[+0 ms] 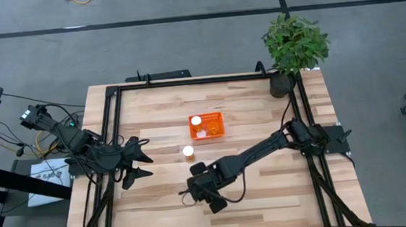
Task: Pick and place pill bottles into a basket
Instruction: Put the orange pill bottle into the orange bin
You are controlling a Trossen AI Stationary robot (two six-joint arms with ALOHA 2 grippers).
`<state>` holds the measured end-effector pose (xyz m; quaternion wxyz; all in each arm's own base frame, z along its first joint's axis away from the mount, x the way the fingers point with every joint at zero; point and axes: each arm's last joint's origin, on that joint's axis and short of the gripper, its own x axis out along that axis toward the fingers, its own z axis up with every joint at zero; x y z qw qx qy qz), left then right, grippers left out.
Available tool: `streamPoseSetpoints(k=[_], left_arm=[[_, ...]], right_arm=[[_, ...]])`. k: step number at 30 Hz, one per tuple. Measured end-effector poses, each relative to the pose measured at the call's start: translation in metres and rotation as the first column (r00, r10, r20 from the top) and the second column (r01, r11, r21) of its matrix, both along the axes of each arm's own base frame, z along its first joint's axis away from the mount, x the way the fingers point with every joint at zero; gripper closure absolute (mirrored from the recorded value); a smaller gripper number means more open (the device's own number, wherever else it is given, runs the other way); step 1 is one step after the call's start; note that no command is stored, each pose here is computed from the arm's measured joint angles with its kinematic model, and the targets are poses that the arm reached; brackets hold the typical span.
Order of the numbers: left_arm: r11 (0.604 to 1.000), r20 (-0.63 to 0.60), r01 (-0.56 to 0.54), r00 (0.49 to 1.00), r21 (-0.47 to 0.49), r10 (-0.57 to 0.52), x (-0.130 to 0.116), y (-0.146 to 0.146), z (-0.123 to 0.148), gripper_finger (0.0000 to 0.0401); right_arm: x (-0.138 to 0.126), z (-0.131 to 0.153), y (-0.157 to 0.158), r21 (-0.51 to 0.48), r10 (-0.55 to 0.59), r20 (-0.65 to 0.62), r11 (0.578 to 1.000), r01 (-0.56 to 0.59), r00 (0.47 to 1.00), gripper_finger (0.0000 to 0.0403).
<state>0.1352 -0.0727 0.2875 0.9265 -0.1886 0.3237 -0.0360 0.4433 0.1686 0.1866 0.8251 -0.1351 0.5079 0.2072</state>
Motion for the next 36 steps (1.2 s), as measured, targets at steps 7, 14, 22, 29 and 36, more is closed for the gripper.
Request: streamPoseSetpoints(k=[7, 14, 22, 29, 36], left_arm=[[1.000, 0.004, -0.009, 1.000, 0.006, 0.009, 0.000, 0.000, 0.000, 0.0170], [0.994, 0.045, -0.105, 0.994, 0.041, 0.104, 0.001, 0.003, 0.001, 0.0170], [0.981, 0.100, -0.170, 0.982, 0.091, 0.161, 0.003, 0.005, 0.004, 0.0170], [0.979, 0.109, -0.160, 0.983, 0.130, 0.146, 0.003, 0.005, 0.004, 0.0170], [0.969, 0.137, -0.182, 0.978, 0.167, 0.160, 0.004, 0.006, 0.005, 0.0170]], right_arm=[[0.011, 0.024, -0.024, 0.047, -0.158, -0.023, 0.986, 0.159, 0.987, 0.0239], [0.022, 0.039, -0.050, 0.115, -0.348, -0.039, 0.930, 0.350, 0.937, 0.0239], [0.028, 0.048, -0.074, 0.168, -0.490, -0.060, 0.854, 0.493, 0.869, 0.0235], [0.024, 0.069, -0.078, 0.118, -0.528, 0.061, 0.846, 0.519, 0.847, 0.0228], [0.012, 0.089, -0.090, -0.001, -0.589, 0.167, 0.802, 0.597, 0.791, 0.0228]])
